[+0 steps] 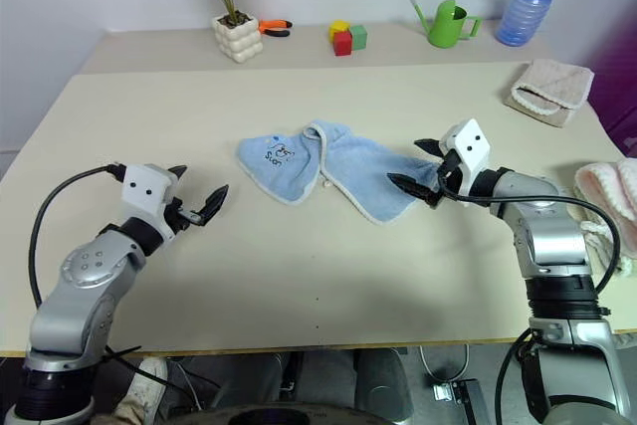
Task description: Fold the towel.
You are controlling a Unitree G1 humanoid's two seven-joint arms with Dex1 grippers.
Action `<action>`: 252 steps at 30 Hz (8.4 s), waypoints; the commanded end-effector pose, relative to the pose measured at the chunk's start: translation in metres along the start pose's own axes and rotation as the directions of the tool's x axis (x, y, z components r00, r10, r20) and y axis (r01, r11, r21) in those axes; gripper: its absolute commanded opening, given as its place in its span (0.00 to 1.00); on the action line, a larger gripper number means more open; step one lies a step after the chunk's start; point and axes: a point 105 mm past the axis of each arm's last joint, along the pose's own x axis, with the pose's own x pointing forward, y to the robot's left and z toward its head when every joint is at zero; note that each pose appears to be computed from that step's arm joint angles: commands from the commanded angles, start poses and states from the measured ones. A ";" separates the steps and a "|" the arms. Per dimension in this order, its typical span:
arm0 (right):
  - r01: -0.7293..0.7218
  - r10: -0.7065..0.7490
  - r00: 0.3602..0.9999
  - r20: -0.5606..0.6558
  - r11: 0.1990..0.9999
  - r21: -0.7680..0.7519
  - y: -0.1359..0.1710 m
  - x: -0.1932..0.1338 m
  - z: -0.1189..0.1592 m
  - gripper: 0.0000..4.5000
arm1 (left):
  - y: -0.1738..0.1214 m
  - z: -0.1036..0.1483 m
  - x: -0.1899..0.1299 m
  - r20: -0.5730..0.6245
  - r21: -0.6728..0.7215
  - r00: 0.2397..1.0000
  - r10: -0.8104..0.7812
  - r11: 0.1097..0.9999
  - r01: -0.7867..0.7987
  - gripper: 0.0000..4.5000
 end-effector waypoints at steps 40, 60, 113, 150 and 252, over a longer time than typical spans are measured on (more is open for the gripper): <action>0.043 -0.041 0.997 0.060 0.999 -0.019 0.048 0.020 0.003 1.00 | -0.101 -0.013 0.069 -0.136 0.270 0.830 -0.541 0.786 0.556 0.95; -0.054 0.047 0.998 -0.049 0.987 -0.155 0.061 0.005 -0.005 1.00 | -0.067 -0.001 0.087 -0.012 0.205 0.939 -0.344 0.918 0.339 0.00; 0.488 -0.593 0.803 0.061 0.596 -0.638 -0.090 -0.016 0.085 0.03 | 0.070 0.118 0.101 0.357 0.204 0.928 0.106 0.961 -0.188 0.00; -0.200 0.111 0.948 -0.297 0.937 -0.288 0.007 -0.049 0.024 0.03 | 0.078 0.001 -0.052 -0.215 0.105 0.957 -0.192 0.970 0.218 0.00; 0.509 -0.512 0.859 -0.004 0.852 0.123 -0.024 -0.020 0.033 0.01 | -0.086 0.045 0.039 0.183 0.088 0.821 -0.540 0.841 0.534 0.84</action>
